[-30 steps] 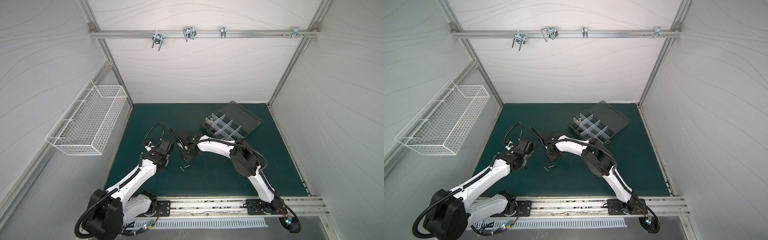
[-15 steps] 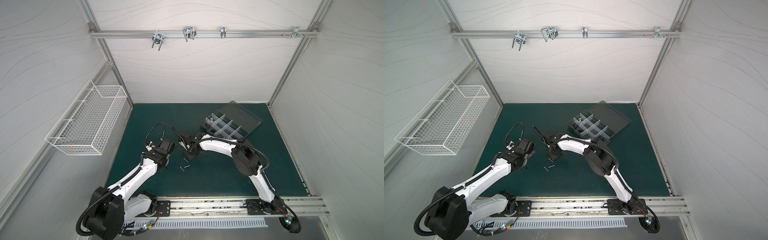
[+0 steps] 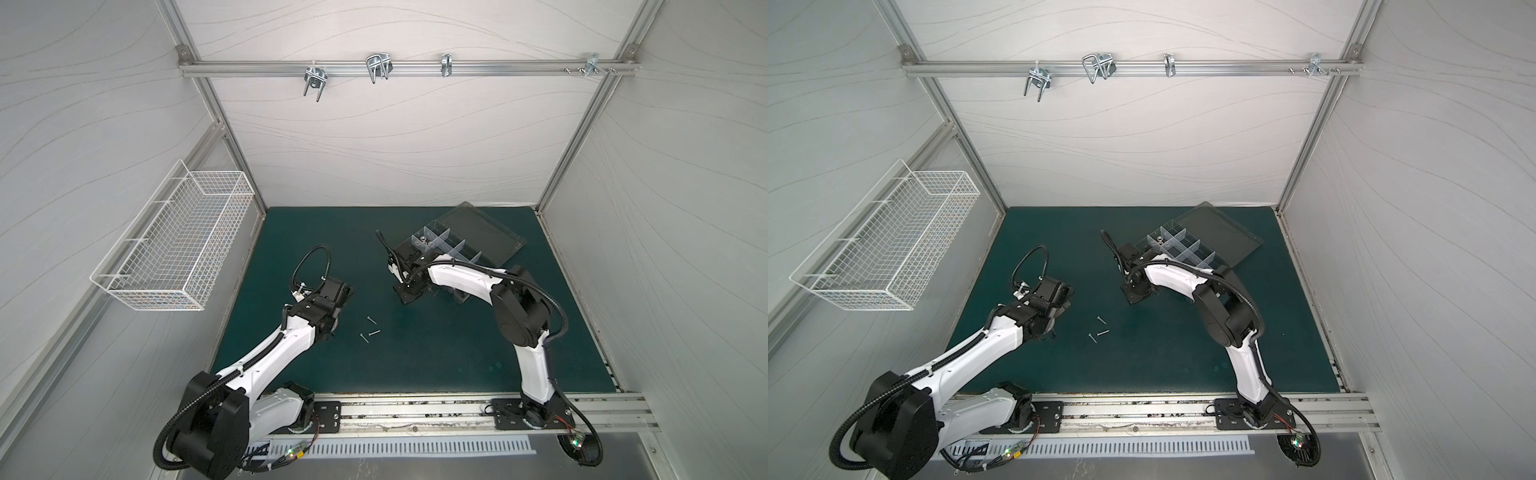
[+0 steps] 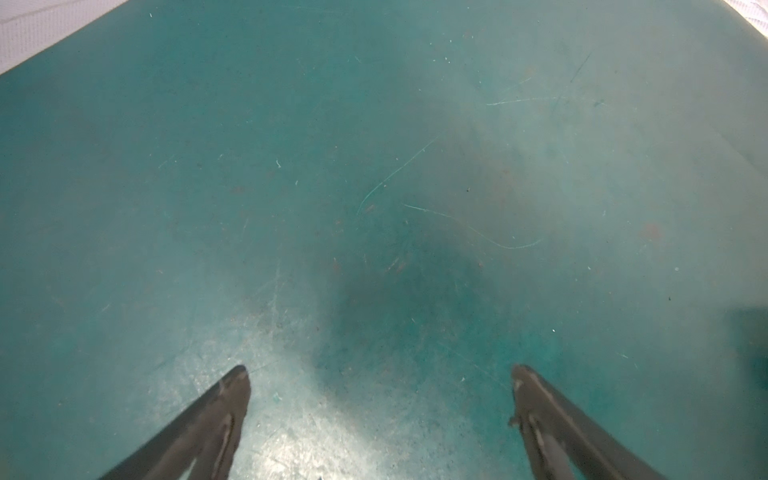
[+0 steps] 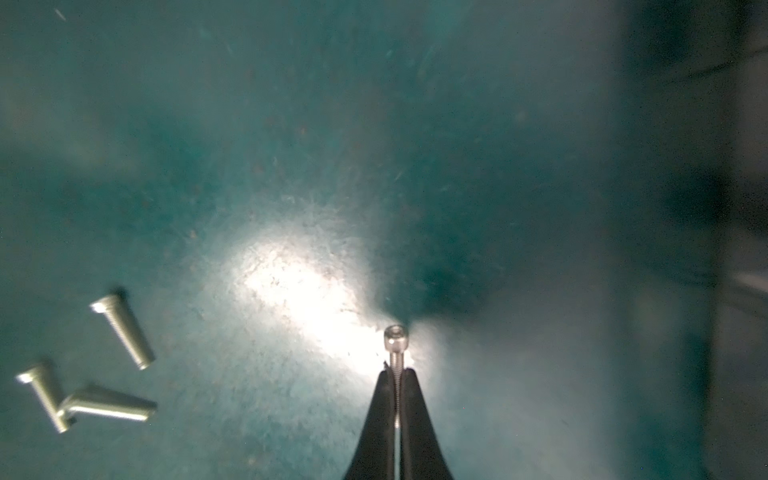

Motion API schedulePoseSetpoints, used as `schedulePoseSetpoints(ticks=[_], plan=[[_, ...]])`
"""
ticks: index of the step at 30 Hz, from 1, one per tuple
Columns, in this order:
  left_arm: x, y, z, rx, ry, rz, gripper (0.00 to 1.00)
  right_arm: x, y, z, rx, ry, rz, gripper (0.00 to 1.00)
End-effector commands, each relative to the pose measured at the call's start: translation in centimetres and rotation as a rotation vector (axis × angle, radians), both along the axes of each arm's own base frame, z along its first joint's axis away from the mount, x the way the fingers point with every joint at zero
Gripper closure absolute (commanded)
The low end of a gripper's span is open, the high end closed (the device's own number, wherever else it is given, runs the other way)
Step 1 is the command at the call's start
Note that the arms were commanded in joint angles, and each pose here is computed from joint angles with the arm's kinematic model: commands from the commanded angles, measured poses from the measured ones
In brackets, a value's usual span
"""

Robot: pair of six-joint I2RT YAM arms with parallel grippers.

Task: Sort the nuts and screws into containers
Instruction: 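Lift the silver screw with the right gripper and carry it over the box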

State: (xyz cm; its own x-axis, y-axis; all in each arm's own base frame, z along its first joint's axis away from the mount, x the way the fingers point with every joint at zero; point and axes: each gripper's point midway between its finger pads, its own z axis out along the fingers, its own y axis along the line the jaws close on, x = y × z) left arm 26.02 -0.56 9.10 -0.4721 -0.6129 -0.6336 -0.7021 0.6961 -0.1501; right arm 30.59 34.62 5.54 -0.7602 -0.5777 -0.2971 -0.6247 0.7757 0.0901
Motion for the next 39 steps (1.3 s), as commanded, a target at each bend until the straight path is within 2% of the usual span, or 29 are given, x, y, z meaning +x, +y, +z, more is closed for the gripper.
schedulePoseSetpoints(ticks=[1,15,23,39], plan=[[0.4,0.0,0.3,-0.003,-0.015,0.010,0.01,0.7,-0.6,3.3,0.055,-0.039,-0.026,1.00],[1.0,-0.4,0.6,-0.012,-0.022,-0.012,0.01,6.5,-8.4,7.2,0.047,-0.147,-0.226,1.00],[1.2,-0.6,0.7,-0.013,-0.019,-0.019,0.01,9.6,-13.3,6.7,0.004,-0.167,-0.353,1.00],[1.5,-0.9,0.6,-0.020,-0.011,-0.027,0.01,13.0,-17.5,3.8,-0.053,-0.139,-0.454,1.00]])
